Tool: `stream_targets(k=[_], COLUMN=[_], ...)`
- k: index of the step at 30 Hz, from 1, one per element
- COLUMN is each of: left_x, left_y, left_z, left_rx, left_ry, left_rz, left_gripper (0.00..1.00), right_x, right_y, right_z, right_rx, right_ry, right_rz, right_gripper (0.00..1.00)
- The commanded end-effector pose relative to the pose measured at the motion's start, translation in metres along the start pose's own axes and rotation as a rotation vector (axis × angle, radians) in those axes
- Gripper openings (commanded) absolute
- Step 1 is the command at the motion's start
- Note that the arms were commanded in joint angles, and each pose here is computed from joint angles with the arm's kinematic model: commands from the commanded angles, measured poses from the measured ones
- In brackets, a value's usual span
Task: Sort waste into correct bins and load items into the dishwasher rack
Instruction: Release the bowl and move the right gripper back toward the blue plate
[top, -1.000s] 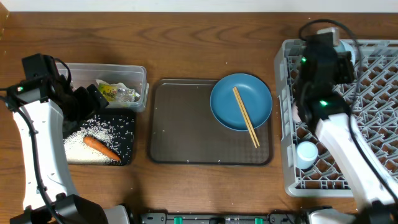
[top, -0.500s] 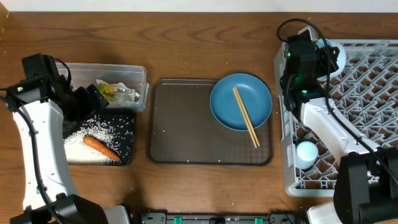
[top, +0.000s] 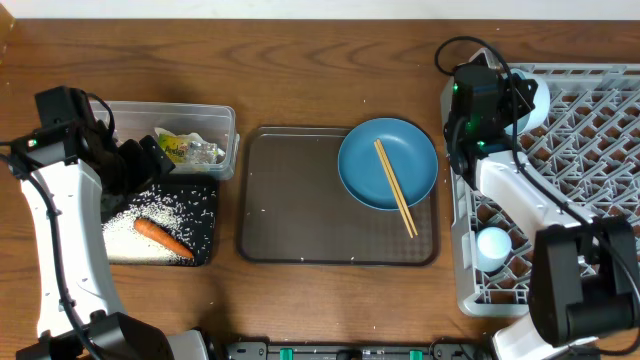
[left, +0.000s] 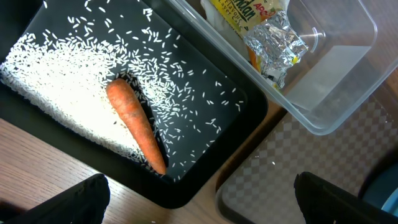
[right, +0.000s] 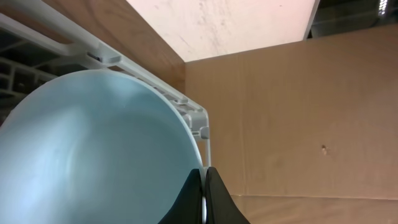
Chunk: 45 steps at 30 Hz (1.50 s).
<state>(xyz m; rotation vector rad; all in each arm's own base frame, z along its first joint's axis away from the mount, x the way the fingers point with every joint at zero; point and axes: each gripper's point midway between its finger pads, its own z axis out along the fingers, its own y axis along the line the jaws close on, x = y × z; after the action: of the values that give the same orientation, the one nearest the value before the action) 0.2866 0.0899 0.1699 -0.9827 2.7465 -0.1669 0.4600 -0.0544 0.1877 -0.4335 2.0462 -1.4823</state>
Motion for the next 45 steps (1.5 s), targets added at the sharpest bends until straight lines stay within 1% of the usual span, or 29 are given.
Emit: stream_targets(k=[1,5,11,12,14,15,16,17,18,19,22,24,26,27,30,32,37,42,45], left_x=[-0.002,-0.002,-0.002,-0.002,-0.002,-0.002,-0.002,-0.002,-0.002,-0.002,-0.002,-0.002,-0.002,-0.002,-0.002,-0.002,-0.002,-0.002,-0.002], left_y=[0.0,0.0,0.0,0.0,0.0,0.0,0.0,0.0,0.0,0.0,0.0,0.0,0.0,0.0,0.0,0.0,0.0,0.0,0.0], left_z=[-0.008,-0.008,-0.008,-0.008,-0.008,-0.008,-0.008,-0.008,-0.008,-0.008,-0.008,-0.008,-0.008,-0.008,-0.008,-0.008,-0.008,-0.008,-0.008], left_rx=[0.005,0.005,0.005,0.005,0.005,0.005,0.005,0.005,0.005,0.005,0.005,0.005,0.005,0.005,0.005,0.005,0.005,0.005,0.005], left_ry=[-0.023,-0.023,-0.023,-0.023,-0.023,-0.023,-0.023,-0.023,-0.023,-0.023,-0.023,-0.023,-0.023,-0.023,-0.023,-0.023,-0.023,-0.023,-0.023], left_rz=[0.004,0.004,0.004,0.004,0.004,0.004,0.004,0.004,0.004,0.004,0.004,0.004,0.004,0.004,0.004,0.004,0.004,0.004,0.004], left_gripper=[0.98,0.98,0.98,0.98,0.98,0.98,0.98,0.98,0.98,0.98,0.98,0.98,0.98,0.98,0.98,0.98,0.98,0.98,0.98], right_x=[0.001,-0.009,-0.027,-0.029,-0.032,-0.033,-0.034,-0.035,-0.036,-0.036,-0.034,-0.029,-0.023,-0.02,-0.016,-0.02,-0.024,-0.02,-0.013], right_y=[0.044,0.05,0.049,0.05,0.052,0.051,0.051,0.05,0.048,0.045,0.031,0.017,0.005,-0.002,-0.019,-0.022,-0.009,0.004,0.025], right_z=[0.003,-0.007,-0.02,-0.022,-0.025,-0.026,-0.026,-0.026,-0.026,-0.026,-0.026,-0.027,-0.029,-0.03,-0.037,-0.045,-0.055,-0.052,-0.049], right_rx=[-0.065,-0.068,-0.051,-0.055,-0.061,-0.059,-0.056,-0.053,-0.046,-0.034,0.024,0.08,0.125,0.141,0.161,0.151,0.094,0.047,-0.036], right_ry=[-0.005,-0.036,-0.089,-0.098,-0.111,-0.114,-0.118,-0.121,-0.12,-0.117,-0.087,-0.049,-0.009,0.006,0.018,0.0,-0.034,-0.036,-0.039], right_rz=[-0.123,-0.121,-0.077,-0.078,-0.079,-0.074,-0.068,-0.061,-0.05,-0.037,0.019,0.071,0.106,0.119,0.145,0.135,0.033,0.055,0.055], right_gripper=[0.01,0.01,0.05,0.09,0.33,0.37,0.39,0.44,0.52,0.63,0.73,0.77,0.94,0.99,0.99,0.99,0.99,0.99,0.99])
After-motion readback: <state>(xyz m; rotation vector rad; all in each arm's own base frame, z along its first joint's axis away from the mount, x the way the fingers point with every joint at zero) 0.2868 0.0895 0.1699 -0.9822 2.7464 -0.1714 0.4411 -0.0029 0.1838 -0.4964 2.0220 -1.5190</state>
